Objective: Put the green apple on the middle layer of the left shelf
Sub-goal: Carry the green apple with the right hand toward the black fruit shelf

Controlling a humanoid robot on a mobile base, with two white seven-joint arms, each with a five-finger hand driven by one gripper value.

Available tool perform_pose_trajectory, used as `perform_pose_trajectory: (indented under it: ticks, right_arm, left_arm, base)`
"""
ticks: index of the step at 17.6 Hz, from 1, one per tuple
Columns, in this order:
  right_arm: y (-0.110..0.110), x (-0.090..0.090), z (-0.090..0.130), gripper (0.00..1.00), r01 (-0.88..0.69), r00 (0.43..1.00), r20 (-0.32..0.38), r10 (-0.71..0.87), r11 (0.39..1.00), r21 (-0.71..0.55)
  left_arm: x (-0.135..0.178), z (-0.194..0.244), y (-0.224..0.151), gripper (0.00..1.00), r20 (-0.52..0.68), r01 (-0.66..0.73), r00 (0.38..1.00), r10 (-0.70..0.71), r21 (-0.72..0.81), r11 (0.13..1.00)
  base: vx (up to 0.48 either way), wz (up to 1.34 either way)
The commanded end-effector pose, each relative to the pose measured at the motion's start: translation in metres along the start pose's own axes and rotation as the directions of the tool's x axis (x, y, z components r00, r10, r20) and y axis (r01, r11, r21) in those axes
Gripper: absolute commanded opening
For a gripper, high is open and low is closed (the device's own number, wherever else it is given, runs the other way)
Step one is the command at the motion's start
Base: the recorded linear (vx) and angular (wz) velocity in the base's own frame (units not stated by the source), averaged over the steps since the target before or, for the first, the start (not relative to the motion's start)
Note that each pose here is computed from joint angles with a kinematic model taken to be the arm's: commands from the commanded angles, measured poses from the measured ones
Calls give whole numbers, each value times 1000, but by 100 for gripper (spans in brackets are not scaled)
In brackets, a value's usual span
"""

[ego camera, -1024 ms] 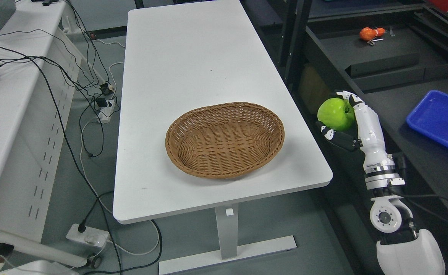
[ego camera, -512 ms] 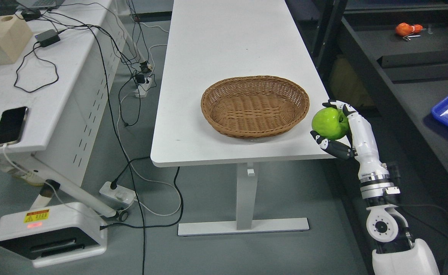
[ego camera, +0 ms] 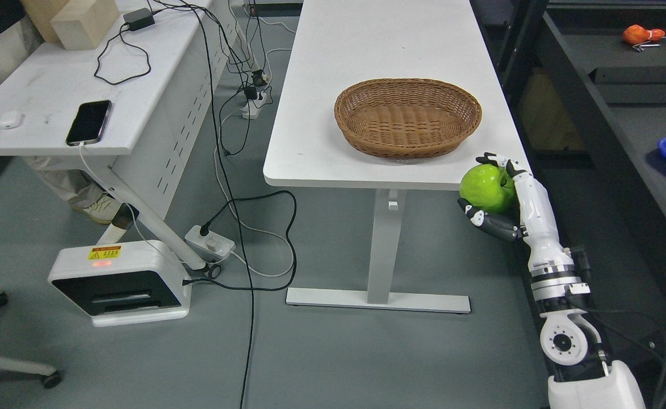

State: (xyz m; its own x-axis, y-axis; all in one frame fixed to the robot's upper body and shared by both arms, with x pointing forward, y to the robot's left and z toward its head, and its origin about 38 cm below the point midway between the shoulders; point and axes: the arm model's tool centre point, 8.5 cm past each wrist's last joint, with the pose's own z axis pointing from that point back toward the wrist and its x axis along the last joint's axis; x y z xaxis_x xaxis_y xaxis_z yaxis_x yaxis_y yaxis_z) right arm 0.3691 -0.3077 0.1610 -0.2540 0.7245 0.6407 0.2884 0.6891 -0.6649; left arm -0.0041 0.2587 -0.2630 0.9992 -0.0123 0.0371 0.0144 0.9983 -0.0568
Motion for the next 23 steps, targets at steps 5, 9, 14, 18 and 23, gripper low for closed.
perform_pose_trajectory:
  ticks: [5, 9, 14, 18, 23]
  right_arm:
    - [4, 2, 3, 3, 17, 1000, 5, -17, 1000, -3]
    - [7, 2, 7, 3, 24, 1000, 0, -24, 1000, 2]
    - [7, 2, 7, 3, 24, 1000, 2, -24, 1000, 4]
    - [8, 3, 7, 3, 27, 1000, 3, -27, 1000, 6]
    - [10, 3, 9, 3, 33, 999, 3, -33, 999, 4]
  left_arm:
    - [0, 2, 11, 100, 0, 1, 1000, -1, 18, 1000]
    - [0, 2, 11, 100, -2, 1, 1000, -1, 18, 1000]
    - [0, 2, 11, 100, -2, 1, 1000, -1, 18, 1000]
    - [0, 2, 11, 100, 0, 1, 1000, -1, 18, 1000]
    - [0, 2, 11, 100, 0, 1, 1000, -1, 18, 1000]
  base:
    - [-283, -191]
    - [-215, -636]
    - [-120, -887]
    - [-34, -979]
    - [47, -1036]
